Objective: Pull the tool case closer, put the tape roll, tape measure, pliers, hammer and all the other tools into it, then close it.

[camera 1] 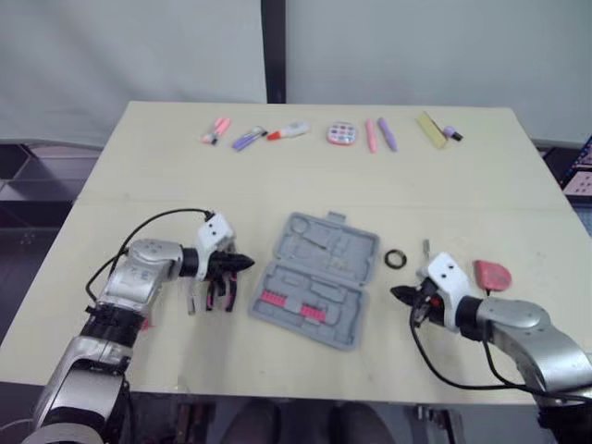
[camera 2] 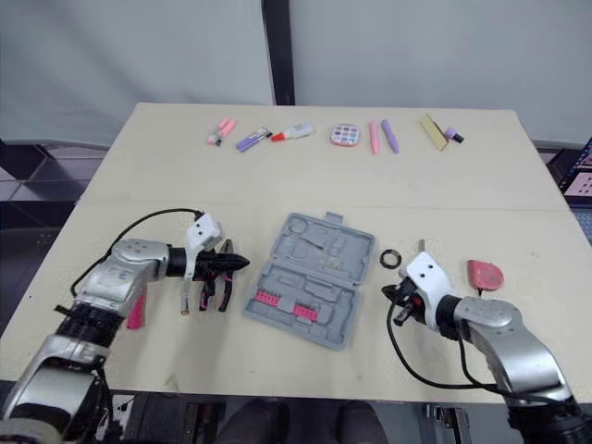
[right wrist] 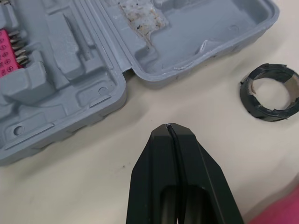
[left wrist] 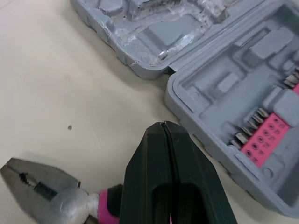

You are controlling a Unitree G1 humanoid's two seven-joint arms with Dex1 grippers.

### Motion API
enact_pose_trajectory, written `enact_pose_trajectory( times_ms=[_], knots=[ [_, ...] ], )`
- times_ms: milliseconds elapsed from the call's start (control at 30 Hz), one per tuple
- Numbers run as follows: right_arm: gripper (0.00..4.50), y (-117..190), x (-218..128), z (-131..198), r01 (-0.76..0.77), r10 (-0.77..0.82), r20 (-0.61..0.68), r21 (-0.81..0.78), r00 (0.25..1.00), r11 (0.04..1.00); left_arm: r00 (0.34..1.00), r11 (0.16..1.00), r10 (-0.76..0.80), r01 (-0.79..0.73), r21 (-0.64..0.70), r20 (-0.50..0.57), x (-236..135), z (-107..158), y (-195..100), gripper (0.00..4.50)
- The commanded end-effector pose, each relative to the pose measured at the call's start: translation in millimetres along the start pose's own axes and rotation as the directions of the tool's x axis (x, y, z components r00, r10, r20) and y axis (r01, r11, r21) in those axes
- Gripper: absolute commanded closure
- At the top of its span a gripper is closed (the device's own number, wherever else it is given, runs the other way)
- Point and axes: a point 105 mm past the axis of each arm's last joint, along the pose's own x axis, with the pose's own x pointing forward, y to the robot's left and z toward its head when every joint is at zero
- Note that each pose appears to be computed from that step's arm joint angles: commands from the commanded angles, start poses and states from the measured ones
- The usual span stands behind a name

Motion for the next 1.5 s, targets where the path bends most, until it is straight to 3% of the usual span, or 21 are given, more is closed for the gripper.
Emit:
enact_pose_trajectory(
  times_ms=[33,933,1500],
  knots=[
    [4.46,-1.8,3.2,5.0,0.02,-0.02,0.012,-0.012,1.0,1.0,1.0,0.999,0.018,-0.018,0.05,0.016,5.4,8.4,5.0,4.5],
    [4.46,10.1,43.7,8.5,-0.014,0.014,0.007,-0.006,1.0,1.0,1.0,0.992,-0.006,0.008,0.128,-0.022,38.2,9.5,8.3,4.5],
    [4.46,17.4,51.7,9.3,-0.042,0.042,0.009,-0.016,0.999,0.999,0.991,0.982,-0.122,0.13,0.135,-0.064,53.3,2.6,-14.3,4.5]
  ],
)
